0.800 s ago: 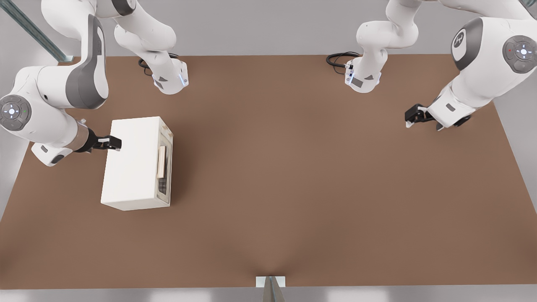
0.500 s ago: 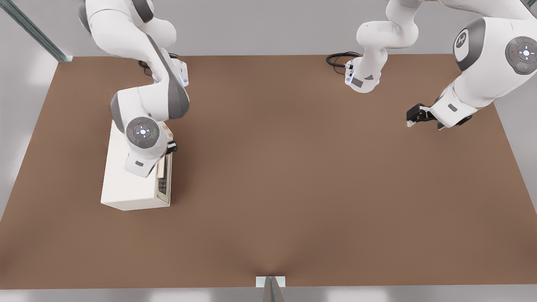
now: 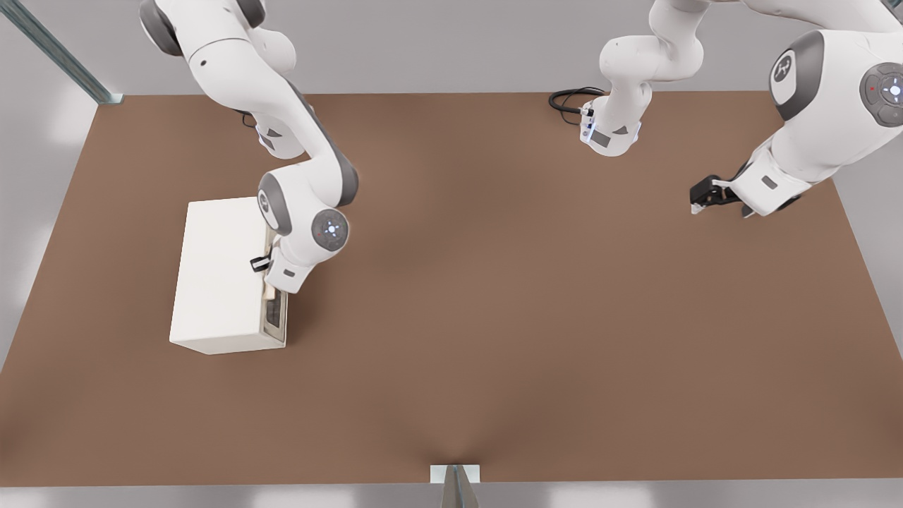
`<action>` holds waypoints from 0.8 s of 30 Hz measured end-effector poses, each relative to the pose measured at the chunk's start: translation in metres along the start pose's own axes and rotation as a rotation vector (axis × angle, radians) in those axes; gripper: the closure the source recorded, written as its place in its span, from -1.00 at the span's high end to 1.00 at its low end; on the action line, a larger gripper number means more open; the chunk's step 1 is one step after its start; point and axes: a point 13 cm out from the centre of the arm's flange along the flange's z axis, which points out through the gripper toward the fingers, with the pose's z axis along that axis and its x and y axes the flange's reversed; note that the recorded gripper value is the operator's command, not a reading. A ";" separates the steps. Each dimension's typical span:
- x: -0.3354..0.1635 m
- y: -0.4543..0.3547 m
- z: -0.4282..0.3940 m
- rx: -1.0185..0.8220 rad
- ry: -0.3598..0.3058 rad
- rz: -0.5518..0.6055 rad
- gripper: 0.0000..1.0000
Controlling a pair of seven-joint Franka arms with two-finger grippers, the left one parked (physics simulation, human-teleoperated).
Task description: Keep left arm still and open the oven door with right arm
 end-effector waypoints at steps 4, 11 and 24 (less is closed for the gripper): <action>-0.006 0.013 0.017 0.005 -0.008 0.017 -0.57; -0.010 0.020 0.040 -0.003 -0.012 0.069 -0.57; -0.009 0.013 0.062 0.001 -0.001 0.141 -0.57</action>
